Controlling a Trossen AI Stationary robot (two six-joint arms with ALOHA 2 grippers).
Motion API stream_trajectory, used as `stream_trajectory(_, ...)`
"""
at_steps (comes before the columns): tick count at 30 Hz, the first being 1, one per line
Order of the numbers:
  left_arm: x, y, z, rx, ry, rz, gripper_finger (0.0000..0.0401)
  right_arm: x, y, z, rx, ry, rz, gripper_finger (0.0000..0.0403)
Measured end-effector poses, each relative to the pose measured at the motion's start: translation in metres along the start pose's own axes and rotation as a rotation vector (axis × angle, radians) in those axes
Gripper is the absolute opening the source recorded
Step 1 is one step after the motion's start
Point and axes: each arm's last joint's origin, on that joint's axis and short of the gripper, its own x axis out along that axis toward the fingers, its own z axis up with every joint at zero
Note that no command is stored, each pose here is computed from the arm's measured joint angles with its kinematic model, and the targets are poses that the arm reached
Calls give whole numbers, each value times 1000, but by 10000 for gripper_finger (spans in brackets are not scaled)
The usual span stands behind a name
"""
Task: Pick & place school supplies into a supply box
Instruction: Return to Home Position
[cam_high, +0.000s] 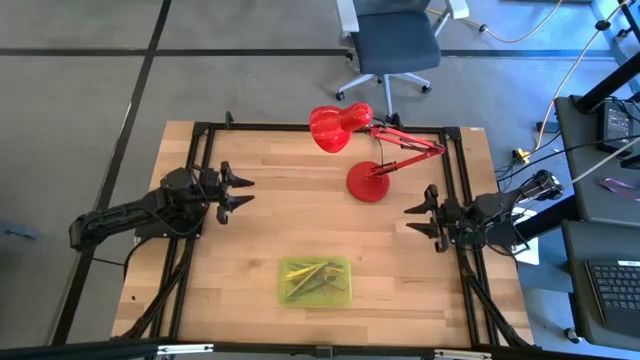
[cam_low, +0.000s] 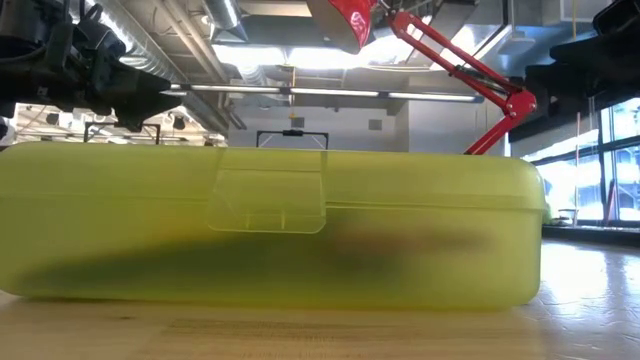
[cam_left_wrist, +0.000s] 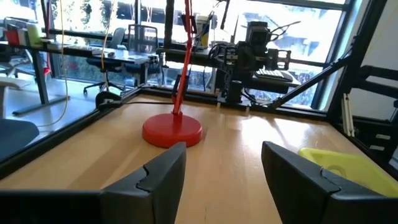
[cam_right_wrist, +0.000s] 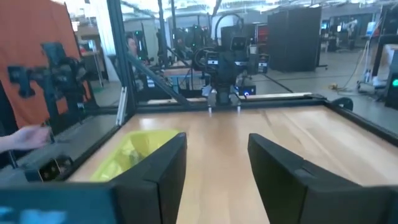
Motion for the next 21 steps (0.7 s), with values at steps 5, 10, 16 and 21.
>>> stream_trajectory(5,0,0,0,0,0,0,203,0,0,0,-43,-3,0,177)
stream_trajectory(10,0,0,0,0,0,0,203,0,0,0,-42,-3,0,177)
stream_trajectory(16,0,0,0,0,0,-1,204,0,0,0,-41,-4,0,177)
stream_trajectory(21,0,0,0,0,0,-1,204,0,0,0,-42,-4,0,177)
